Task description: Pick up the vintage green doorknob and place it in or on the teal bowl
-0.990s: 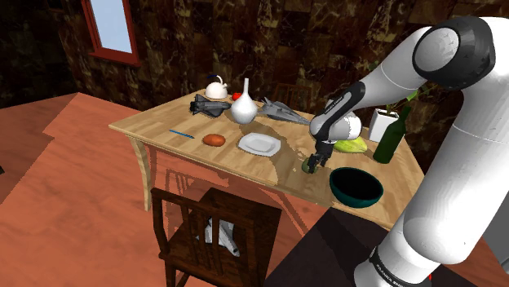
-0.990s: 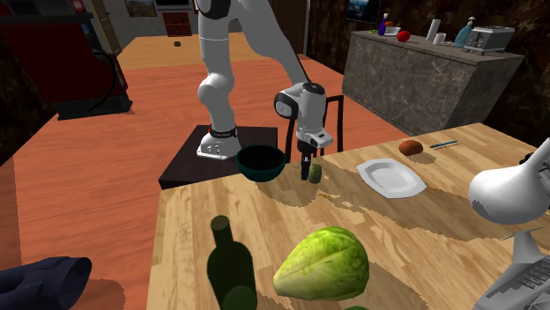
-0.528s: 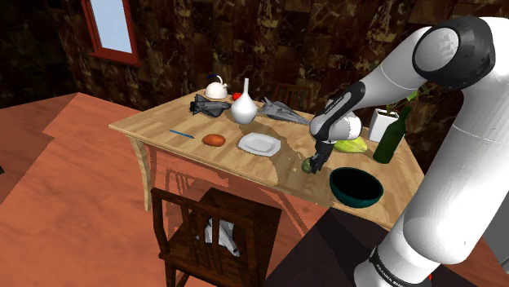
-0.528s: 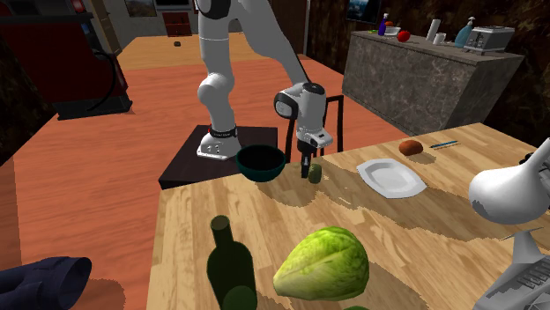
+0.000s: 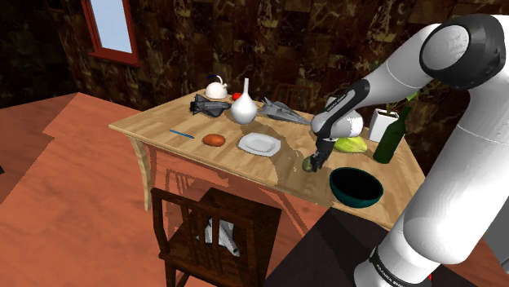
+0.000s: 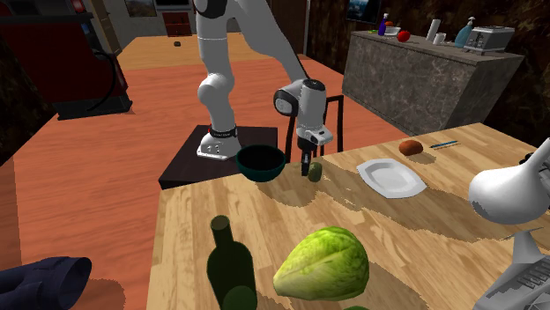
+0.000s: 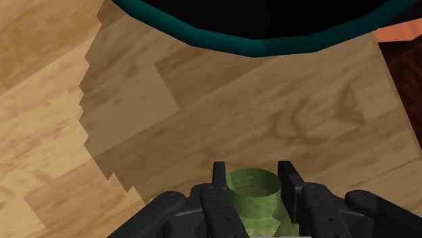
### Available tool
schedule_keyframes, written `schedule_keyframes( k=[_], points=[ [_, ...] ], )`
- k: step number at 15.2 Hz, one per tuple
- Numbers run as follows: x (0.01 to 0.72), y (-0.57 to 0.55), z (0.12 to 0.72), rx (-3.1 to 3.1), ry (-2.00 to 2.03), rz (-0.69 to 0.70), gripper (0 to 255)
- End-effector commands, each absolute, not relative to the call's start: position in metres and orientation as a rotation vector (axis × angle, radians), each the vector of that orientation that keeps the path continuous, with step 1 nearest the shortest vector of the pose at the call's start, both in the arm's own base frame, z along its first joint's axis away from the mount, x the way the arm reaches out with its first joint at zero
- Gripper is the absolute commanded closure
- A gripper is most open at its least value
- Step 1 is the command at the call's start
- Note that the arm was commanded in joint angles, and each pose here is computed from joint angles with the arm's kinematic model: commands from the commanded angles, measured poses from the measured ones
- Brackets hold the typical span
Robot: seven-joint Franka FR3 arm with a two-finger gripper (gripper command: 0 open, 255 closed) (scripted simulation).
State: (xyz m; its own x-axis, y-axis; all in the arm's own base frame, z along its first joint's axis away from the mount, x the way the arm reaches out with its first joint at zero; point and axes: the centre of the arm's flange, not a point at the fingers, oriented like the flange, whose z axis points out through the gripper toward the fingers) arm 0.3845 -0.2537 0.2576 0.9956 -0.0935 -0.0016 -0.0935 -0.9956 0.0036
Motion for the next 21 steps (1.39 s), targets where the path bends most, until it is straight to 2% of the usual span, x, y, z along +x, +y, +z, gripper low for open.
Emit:
schedule_keyframes(
  k=[1, 21],
  points=[
    [0.385, -0.254, 0.267, 3.135, -0.147, -0.003, 255],
    [0.385, -0.254, 0.373, 3.135, -0.147, -0.003, 255]
  ],
)
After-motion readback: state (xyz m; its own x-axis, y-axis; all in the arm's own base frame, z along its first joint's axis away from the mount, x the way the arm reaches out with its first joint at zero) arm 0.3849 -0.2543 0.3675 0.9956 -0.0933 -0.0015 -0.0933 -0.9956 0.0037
